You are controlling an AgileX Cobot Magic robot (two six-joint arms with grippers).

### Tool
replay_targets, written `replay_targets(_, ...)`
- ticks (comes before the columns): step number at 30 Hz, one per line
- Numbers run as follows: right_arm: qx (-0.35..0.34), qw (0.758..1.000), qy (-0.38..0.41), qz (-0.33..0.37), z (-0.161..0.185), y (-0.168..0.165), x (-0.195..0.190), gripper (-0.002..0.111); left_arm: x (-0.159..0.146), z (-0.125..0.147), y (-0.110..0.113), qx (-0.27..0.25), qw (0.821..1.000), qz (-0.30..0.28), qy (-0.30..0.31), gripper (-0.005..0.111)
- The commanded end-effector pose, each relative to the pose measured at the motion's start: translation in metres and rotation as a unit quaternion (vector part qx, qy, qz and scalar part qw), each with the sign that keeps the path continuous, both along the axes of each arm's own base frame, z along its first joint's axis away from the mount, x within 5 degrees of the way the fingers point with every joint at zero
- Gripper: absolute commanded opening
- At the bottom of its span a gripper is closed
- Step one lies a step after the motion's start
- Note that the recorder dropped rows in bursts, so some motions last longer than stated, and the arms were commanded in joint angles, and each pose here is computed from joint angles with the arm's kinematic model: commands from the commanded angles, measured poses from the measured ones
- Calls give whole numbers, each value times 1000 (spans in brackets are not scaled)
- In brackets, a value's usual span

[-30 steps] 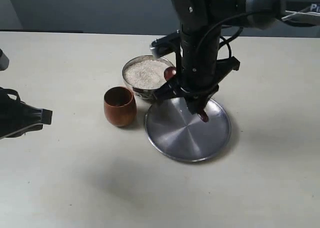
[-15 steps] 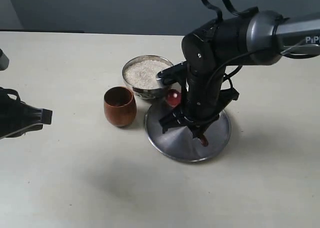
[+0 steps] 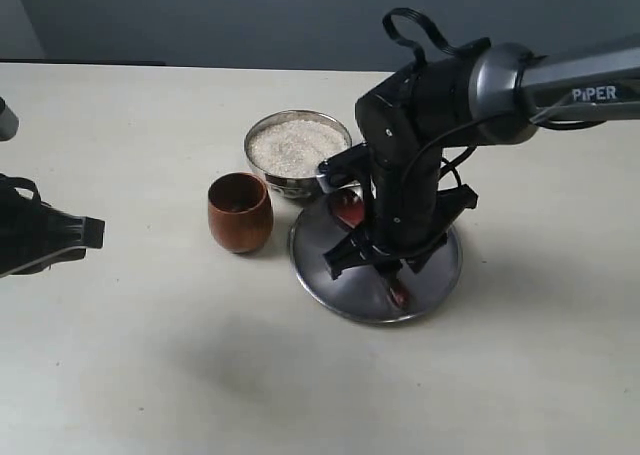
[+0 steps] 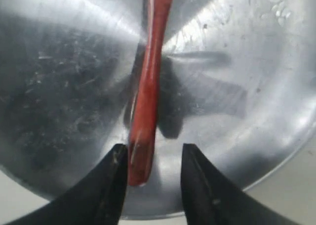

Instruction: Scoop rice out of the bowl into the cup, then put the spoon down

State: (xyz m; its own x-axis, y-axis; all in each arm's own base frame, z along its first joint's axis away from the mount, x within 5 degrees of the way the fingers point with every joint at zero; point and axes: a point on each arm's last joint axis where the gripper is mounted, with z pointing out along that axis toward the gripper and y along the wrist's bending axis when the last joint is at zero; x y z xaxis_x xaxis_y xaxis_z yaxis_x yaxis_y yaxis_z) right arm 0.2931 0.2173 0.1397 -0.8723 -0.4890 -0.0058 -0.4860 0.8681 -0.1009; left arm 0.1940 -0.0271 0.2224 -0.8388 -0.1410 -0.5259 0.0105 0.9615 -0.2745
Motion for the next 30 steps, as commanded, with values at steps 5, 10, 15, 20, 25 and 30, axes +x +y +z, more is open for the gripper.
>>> replay_targets(5, -33, 995, -95, 21, 53, -19, 3, 9, 2, 1, 0, 3, 1000, -1, -4, 0)
replay_targets(10, 3, 982, -188, 24, 119, -33, -8, 0, 2, 1, 0, 3, 1000, -1, -4, 0)
replay_targets(15, 69, 954, -288, 31, 169, -56, -38, 0, 2, 1, 0, 3, 1000, -1, -4, 0)
replay_targets(20, 93, 931, -353, 29, 181, -80, -63, 0, 2, 1, 0, 3, 1000, -1, -4, 0)
replay_targets(25, 102, 899, -426, 15, 187, -109, -93, 0, 2, 1, 0, 3, 1000, -1, -4, 0)
replay_targets(30, 129, 877, -463, 18, 179, -132, -124, 0, 2, 1, 0, 3, 1000, -1, -4, 0)
